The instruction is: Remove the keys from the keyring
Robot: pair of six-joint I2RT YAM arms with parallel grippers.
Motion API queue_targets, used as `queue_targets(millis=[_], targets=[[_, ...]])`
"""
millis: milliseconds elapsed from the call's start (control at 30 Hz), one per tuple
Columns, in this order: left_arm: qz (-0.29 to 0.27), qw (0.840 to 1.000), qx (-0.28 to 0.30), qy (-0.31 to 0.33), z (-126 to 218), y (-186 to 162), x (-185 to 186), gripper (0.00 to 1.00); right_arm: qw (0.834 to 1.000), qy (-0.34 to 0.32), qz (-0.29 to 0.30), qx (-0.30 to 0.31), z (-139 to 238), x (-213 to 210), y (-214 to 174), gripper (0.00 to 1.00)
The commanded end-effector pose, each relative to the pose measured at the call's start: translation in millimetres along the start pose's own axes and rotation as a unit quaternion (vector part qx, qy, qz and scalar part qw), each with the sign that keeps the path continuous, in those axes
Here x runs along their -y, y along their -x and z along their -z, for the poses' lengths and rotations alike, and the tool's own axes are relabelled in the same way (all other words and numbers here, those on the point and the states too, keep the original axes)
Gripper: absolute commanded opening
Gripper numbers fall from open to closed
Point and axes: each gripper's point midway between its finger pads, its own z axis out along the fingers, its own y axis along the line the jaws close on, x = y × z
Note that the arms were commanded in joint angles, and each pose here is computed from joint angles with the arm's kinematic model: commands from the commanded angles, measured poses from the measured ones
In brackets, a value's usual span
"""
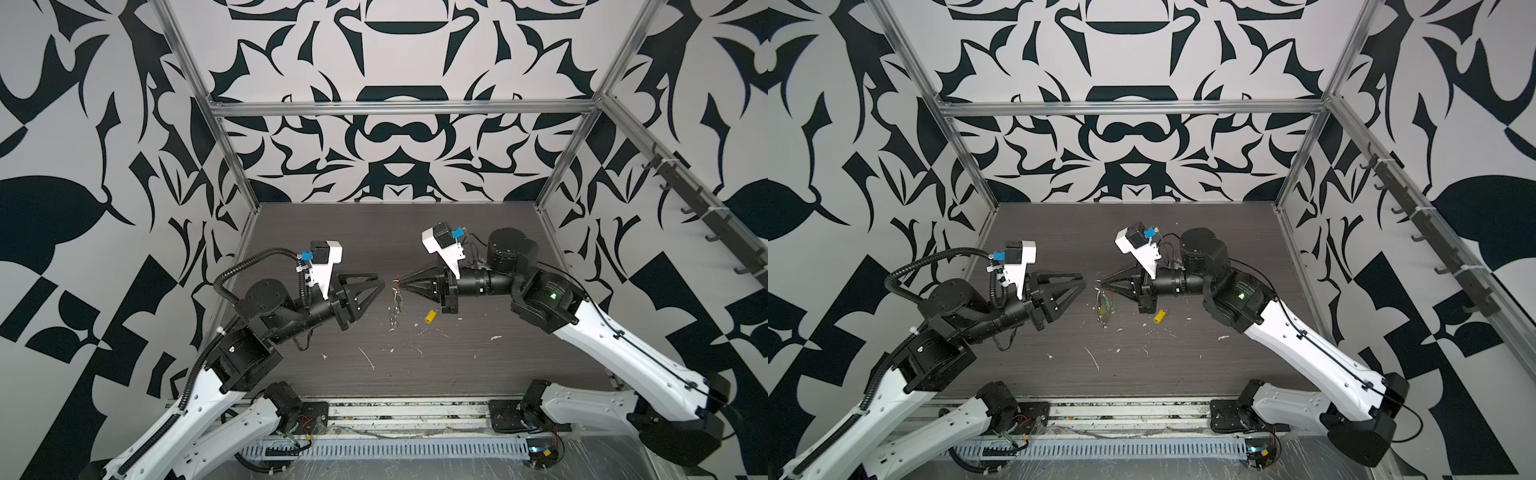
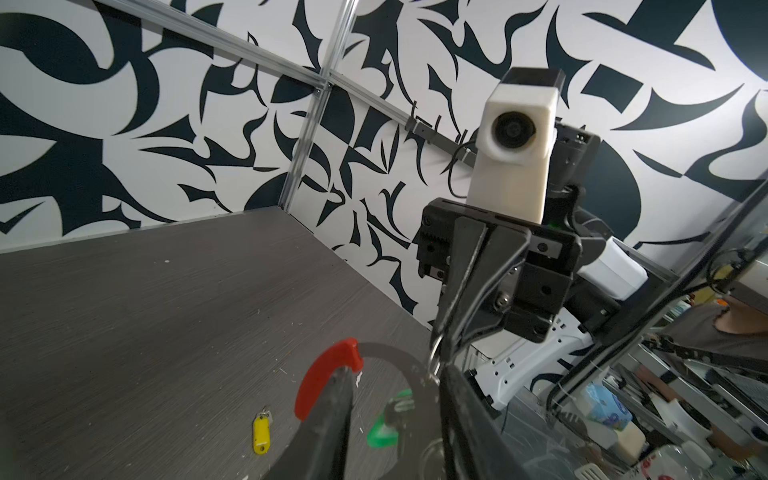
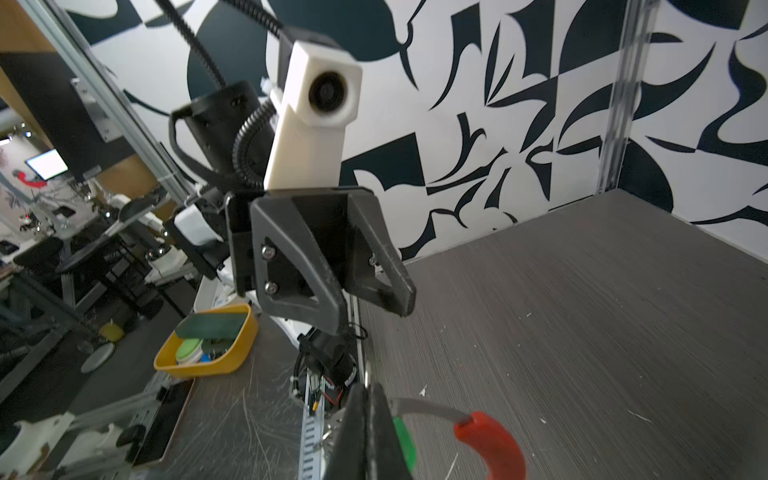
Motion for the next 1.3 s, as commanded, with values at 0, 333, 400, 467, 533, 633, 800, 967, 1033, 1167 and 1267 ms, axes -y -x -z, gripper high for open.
queue_targets(millis=[0, 333, 400, 467, 533, 633, 800, 967, 1033, 1167, 1267], targets=[[0.000, 0.998, -0.052, -0.027, -0.5, -17.9, 8.6, 0.39, 0.998, 0.020, 0.048, -0.045, 6.6, -12.3, -11.4, 0.00], [0.007, 0.992, -0.090, -0.083, -5.8, -28.3, 24.8, 0.34, 0.995, 0.042, 0.069, -0.064, 10.3, -22.9, -10.0, 0.00], [0.008, 0.992, -0.092, -0.087, -6.0, -28.8, 26.0, 0.32, 0.995, 0.042, 0.069, -0.064, 10.1, -22.7, -9.7, 0.00], [0.007, 0.992, -0.093, -0.090, -6.1, -28.6, 27.1, 0.29, 0.995, 0.042, 0.067, -0.065, 9.3, -21.9, -9.9, 0.00], [0.007, 0.991, -0.094, -0.095, -6.4, -29.0, 28.3, 0.28, 0.995, 0.042, 0.066, -0.064, 8.8, -21.3, -9.3, 0.00], [0.011, 0.990, -0.100, -0.099, -8.6, -30.7, 28.6, 0.29, 0.995, 0.041, 0.063, -0.062, 7.7, -19.9, -9.2, 0.00], [0.019, 0.988, -0.112, -0.108, -13.6, -34.6, 28.9, 0.25, 0.996, 0.041, 0.059, -0.059, 5.4, -18.2, -8.7, 0.00], [0.024, 0.987, -0.118, -0.109, -16.0, -36.5, 28.1, 0.15, 0.996, 0.040, 0.059, -0.058, 5.0, -17.5, -8.1, 0.00], [0.022, 0.987, -0.115, -0.108, -15.7, -35.3, 28.0, 0.09, 0.996, 0.039, 0.058, -0.057, 4.4, -16.8, -8.1, 0.00], [0.021, 0.989, -0.110, -0.098, -16.2, -34.8, 24.4, 0.08, 0.996, 0.039, 0.053, -0.054, 2.7, -15.4, -8.7, 0.00], [0.021, 0.989, -0.108, -0.094, -15.9, -34.8, 23.1, 0.03, 0.997, 0.037, 0.049, -0.052, 1.4, -13.4, -8.6, 0.00]])
